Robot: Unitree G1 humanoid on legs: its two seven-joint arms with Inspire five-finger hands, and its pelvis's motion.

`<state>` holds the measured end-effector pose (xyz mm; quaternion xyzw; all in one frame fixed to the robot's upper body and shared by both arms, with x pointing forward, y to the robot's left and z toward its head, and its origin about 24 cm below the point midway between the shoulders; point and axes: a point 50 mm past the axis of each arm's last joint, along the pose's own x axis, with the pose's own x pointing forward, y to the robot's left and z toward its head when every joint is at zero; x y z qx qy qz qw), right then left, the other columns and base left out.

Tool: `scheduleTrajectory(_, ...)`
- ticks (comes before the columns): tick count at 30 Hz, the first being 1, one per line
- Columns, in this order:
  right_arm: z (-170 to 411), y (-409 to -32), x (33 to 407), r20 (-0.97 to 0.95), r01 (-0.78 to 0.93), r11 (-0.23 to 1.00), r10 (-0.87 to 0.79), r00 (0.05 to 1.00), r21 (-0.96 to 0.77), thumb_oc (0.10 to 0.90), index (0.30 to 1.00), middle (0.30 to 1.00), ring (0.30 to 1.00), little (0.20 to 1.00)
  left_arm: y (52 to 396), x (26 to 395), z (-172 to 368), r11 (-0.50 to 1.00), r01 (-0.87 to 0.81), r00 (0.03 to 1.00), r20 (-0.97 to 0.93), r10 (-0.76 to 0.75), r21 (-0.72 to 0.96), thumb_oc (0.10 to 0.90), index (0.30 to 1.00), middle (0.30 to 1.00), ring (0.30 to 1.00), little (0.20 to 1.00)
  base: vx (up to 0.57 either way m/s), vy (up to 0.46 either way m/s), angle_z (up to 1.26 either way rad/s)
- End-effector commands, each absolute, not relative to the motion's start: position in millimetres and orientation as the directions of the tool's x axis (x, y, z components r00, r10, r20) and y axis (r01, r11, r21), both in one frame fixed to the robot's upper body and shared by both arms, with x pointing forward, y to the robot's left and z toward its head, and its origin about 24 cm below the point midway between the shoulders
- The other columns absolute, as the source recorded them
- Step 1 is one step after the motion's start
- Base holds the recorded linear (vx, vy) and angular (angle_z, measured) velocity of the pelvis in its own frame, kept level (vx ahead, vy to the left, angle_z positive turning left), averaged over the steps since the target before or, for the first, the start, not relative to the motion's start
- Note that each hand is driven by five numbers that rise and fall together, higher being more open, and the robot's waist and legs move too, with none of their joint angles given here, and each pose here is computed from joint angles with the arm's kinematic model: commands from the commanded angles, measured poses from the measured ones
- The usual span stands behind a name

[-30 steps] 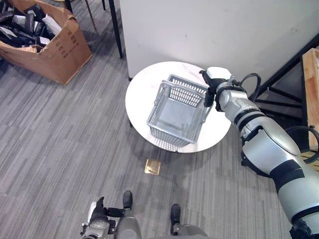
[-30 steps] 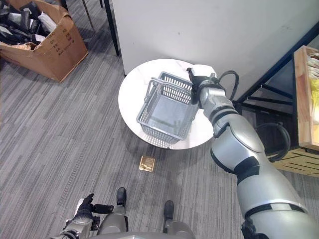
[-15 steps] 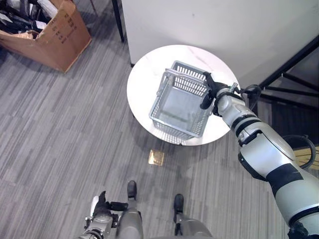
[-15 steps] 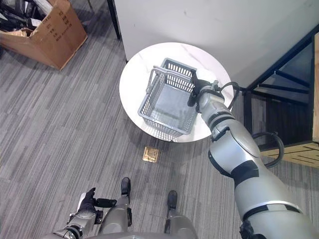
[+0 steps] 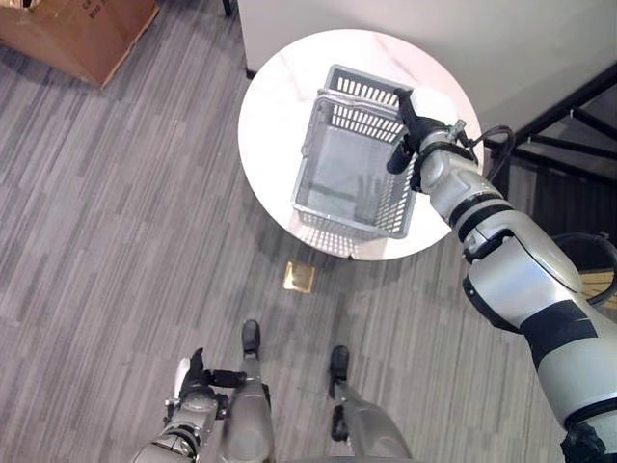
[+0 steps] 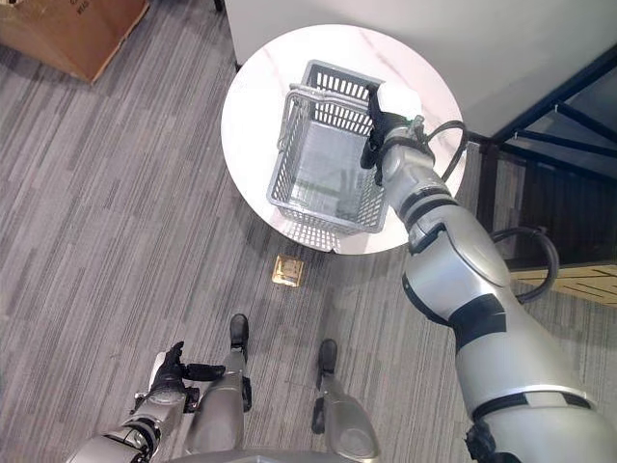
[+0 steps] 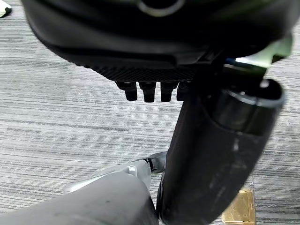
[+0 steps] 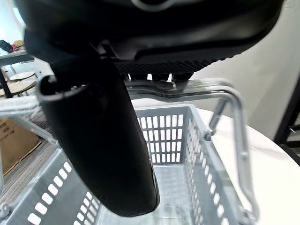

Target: Get the vegetables into the basket

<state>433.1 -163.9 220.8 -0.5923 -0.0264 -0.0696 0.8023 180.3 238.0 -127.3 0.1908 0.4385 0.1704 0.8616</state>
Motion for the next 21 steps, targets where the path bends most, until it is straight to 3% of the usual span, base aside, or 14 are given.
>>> scheduleTrajectory(1, 311, -147, 429, 0.370, 0.364, 0.229, -0.014, 0.929, -0.903, 0.900, 1.000, 1.000, 1.000, 1.000, 241, 157, -138, 0.835, -0.042, 0.490, -0.718, 0.495, 0.548, 0.900, 1.000, 1.000, 1.000, 1.000, 0.00, 0.000, 0.00)
scheduleTrajectory(2, 317, -143, 428, 0.385, 0.375, 0.222, 0.004, 0.923, -0.900, 0.561, 0.525, 0.525, 0.525, 0.525, 240, 160, -137, 0.836, -0.050, 0.495, -0.713, 0.496, 0.546, 0.900, 1.000, 1.000, 1.000, 1.000, 0.00, 0.000, 0.00)
scheduleTrajectory(4, 321, -140, 427, 0.397, 0.381, 0.236, 0.021, 0.918, -0.894, 0.400, 0.300, 0.300, 0.300, 0.300, 242, 159, -136, 0.834, -0.064, 0.486, -0.713, 0.505, 0.547, 0.900, 1.000, 1.000, 1.000, 1.000, 0.00, 0.009, -0.05)
scheduleTrajectory(12, 322, -130, 427, 0.400, 0.377, 0.242, 0.050, 0.915, -0.894, 0.400, 0.300, 0.300, 0.300, 0.300, 242, 160, -136, 0.834, -0.071, 0.485, -0.712, 0.508, 0.547, 0.900, 1.000, 1.000, 1.000, 1.000, 0.00, 0.005, -0.04)
scheduleTrajectory(21, 316, -122, 426, 0.355, 0.340, 0.118, 0.151, 0.923, -0.933, 0.400, 0.300, 0.300, 0.300, 0.300, 250, 154, -136, 0.824, -0.057, 0.476, -0.710, 0.519, 0.564, 0.900, 1.000, 1.000, 1.000, 1.000, 0.01, -0.008, -0.03)
